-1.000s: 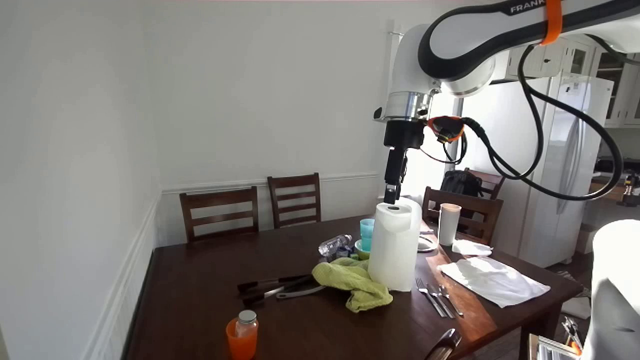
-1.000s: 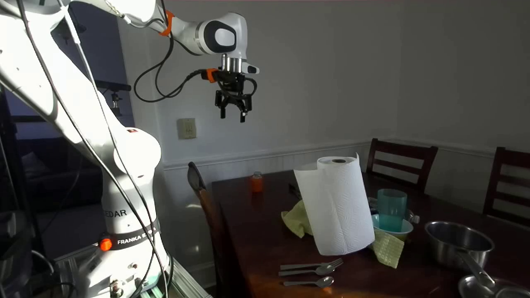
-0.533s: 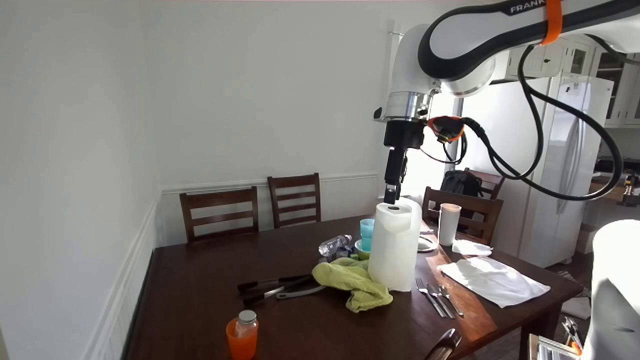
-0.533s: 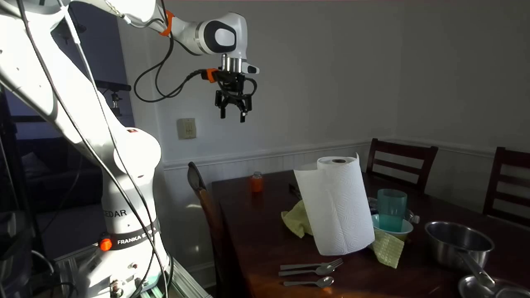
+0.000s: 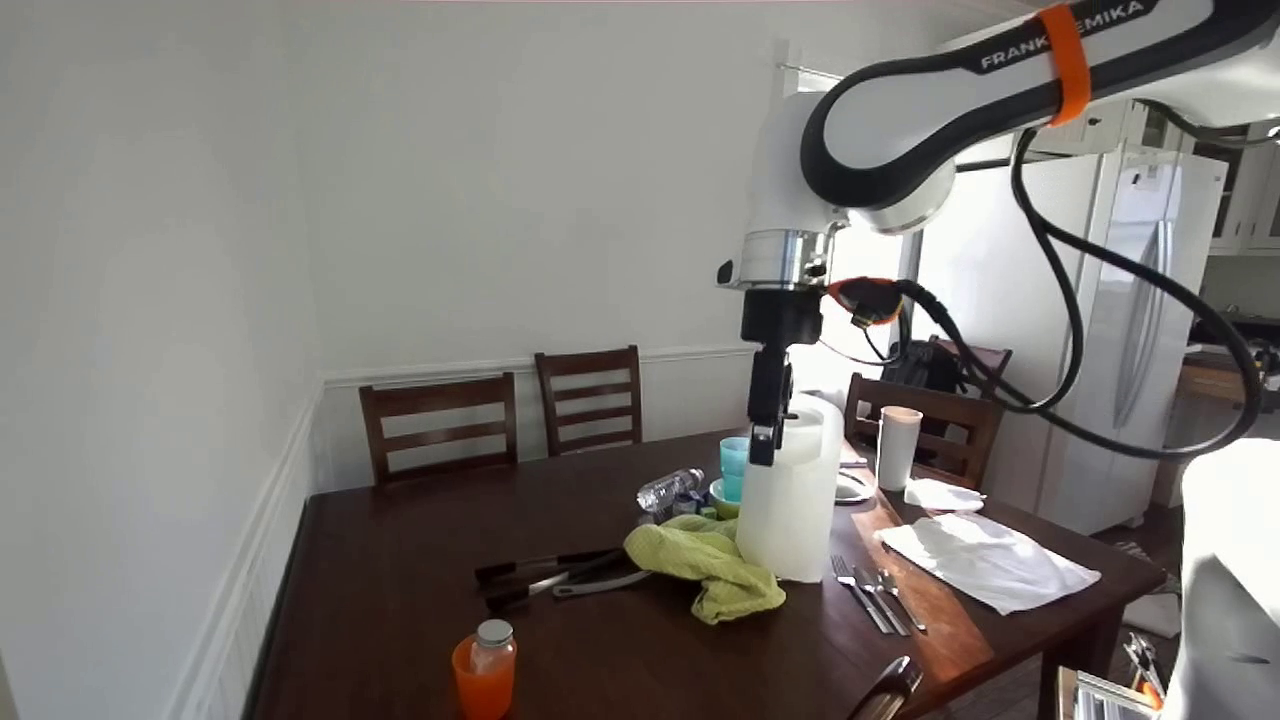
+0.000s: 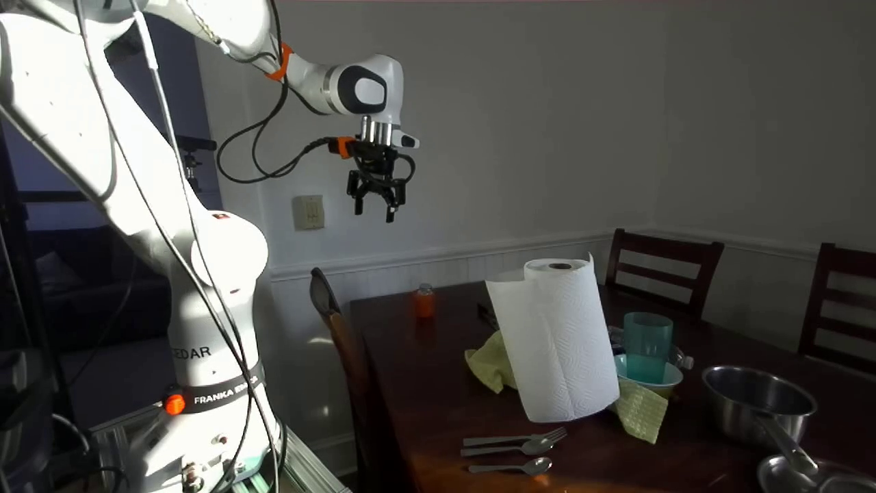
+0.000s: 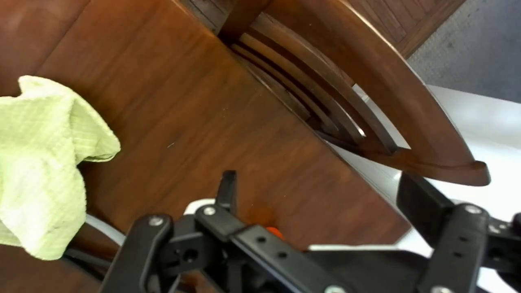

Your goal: Remove the jar from the orange cup and put it on the table.

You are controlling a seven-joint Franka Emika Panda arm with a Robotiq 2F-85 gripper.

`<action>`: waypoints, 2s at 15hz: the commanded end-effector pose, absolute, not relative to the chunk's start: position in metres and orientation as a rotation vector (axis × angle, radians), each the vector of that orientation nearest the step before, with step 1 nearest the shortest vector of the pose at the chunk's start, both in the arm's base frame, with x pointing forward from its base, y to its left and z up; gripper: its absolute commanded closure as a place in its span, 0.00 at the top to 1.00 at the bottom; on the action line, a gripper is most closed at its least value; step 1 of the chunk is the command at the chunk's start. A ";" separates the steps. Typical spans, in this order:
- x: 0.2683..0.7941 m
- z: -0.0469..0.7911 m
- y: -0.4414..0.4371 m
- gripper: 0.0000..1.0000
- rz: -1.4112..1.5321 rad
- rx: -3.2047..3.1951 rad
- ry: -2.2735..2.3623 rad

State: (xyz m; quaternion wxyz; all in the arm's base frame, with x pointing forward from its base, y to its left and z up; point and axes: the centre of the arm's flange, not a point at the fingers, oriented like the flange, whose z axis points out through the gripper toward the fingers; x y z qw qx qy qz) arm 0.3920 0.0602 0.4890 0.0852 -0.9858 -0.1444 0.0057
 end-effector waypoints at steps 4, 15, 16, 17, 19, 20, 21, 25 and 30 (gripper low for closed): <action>0.452 0.373 0.149 1.00 -0.060 -3.002 -0.580; 0.435 0.378 0.148 1.00 -0.060 -2.973 -0.594; 0.435 0.377 0.148 1.00 -0.059 -2.973 -0.594; 0.435 0.377 0.148 1.00 -0.059 -2.973 -0.594; 0.453 0.373 0.155 1.00 -0.091 -2.997 -0.586; 0.468 0.370 0.164 1.00 -0.113 -2.995 -0.585; 0.481 0.369 0.171 1.00 -0.132 -2.997 -0.575; 0.542 0.362 0.192 1.00 -0.177 -2.987 -0.511; 0.604 0.333 0.195 1.00 -0.158 -3.005 -0.424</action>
